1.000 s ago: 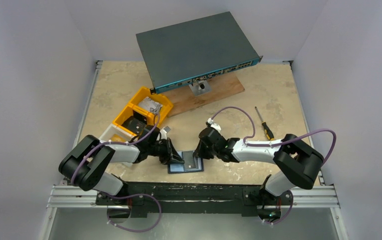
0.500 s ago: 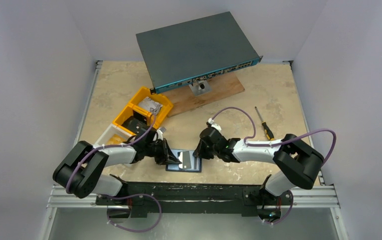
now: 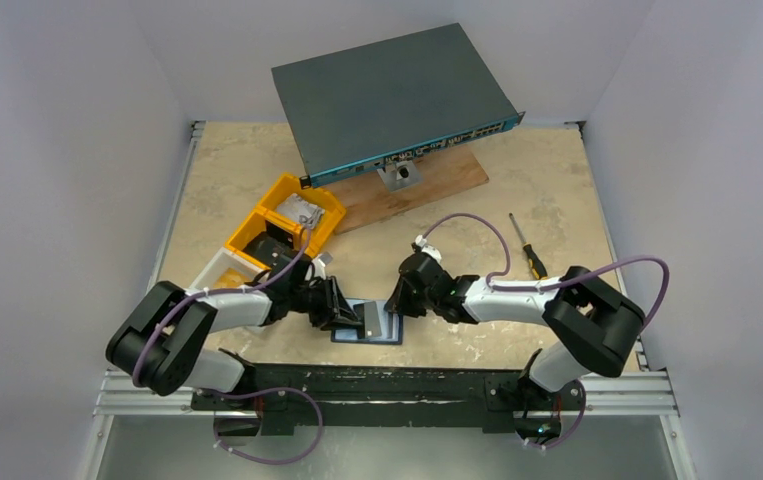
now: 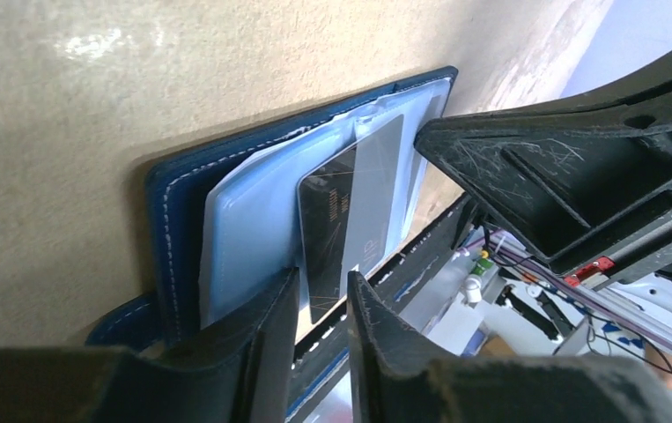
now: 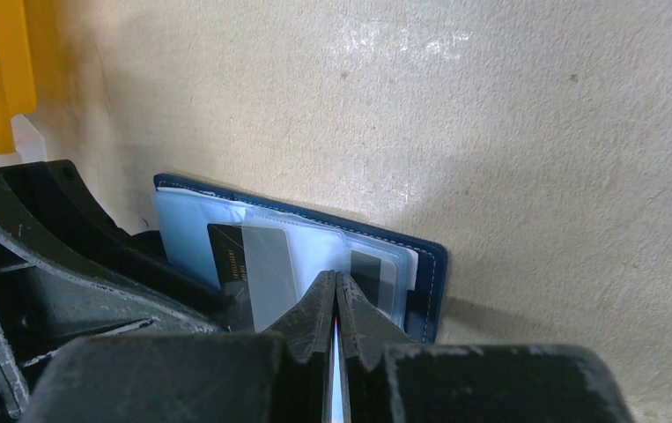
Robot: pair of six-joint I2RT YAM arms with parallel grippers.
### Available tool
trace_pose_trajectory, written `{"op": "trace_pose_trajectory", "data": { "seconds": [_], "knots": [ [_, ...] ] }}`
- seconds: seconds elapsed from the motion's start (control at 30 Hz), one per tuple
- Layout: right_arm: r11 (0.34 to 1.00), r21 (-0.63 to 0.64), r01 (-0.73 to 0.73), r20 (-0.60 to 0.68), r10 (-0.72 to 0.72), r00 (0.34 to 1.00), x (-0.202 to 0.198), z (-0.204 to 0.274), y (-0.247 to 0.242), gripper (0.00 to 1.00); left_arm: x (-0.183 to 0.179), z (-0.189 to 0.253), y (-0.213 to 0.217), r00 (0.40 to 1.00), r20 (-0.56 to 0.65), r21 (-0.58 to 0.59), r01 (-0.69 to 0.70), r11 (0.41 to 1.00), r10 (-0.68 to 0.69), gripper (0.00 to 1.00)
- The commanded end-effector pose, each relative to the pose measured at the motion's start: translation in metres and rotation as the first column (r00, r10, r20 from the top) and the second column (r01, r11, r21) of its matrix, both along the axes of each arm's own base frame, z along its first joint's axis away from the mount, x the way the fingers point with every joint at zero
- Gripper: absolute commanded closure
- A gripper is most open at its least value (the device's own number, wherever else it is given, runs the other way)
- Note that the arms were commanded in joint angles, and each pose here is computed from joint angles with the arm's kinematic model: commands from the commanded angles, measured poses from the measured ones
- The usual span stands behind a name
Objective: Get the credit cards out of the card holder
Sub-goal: Remove the credit card from the card holder.
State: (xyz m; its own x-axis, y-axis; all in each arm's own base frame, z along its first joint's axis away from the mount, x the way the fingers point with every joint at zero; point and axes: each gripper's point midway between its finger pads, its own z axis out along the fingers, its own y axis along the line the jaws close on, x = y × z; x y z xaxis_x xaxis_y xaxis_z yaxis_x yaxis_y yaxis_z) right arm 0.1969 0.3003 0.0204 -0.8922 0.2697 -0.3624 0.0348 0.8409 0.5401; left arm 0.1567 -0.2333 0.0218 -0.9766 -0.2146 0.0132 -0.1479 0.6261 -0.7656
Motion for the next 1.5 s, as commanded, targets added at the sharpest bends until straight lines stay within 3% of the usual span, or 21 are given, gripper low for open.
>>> {"op": "trace_pose_trajectory", "data": {
  "seconds": [0.0, 0.37, 0.57, 0.67, 0.87, 1.27, 1.47],
  "knots": [
    [0.974, -0.225, -0.021, -0.087, 0.002, 0.996, -0.02, -0.048, -0.046, 1.0, 0.001, -0.011, 0.004, 1.0, -0.018, 0.039, -0.011, 0.999, 0.011, 0.7],
    [0.966, -0.256, -0.029, -0.061, 0.014, 0.998, -0.016, -0.047, -0.049, 1.0, -0.007, -0.029, 0.006, 0.996, -0.079, 0.09, -0.043, 0.995, 0.05, 0.68],
    [0.97, -0.236, -0.052, -0.007, 0.052, 0.999, -0.017, -0.028, -0.045, 1.0, -0.007, -0.034, 0.014, 0.993, -0.082, 0.131, -0.075, 0.989, 0.086, 0.73],
    [0.977, -0.204, -0.059, 0.037, 0.068, 0.997, -0.013, -0.01, -0.038, 0.91, -0.007, -0.034, 0.015, 0.993, -0.078, 0.146, -0.077, 0.986, 0.089, 0.74],
    [0.979, -0.188, -0.077, 0.101, 0.098, 0.99, -0.008, 0.022, -0.03, 0.86, -0.006, -0.033, 0.015, 0.994, -0.073, 0.146, -0.071, 0.987, 0.082, 0.75],
    [0.975, -0.151, -0.161, 0.133, 0.182, 0.974, -0.017, 0.034, 0.004, 0.87, -0.005, -0.029, 0.012, 0.996, -0.067, 0.131, -0.057, 0.99, 0.066, 0.75],
    [0.968, -0.165, -0.191, 0.079, 0.206, 0.975, -0.022, 0.009, 0.012, 0.92, -0.002, -0.026, 0.009, 0.996, -0.062, 0.117, -0.053, 0.992, 0.06, 0.75]
  ]
}}
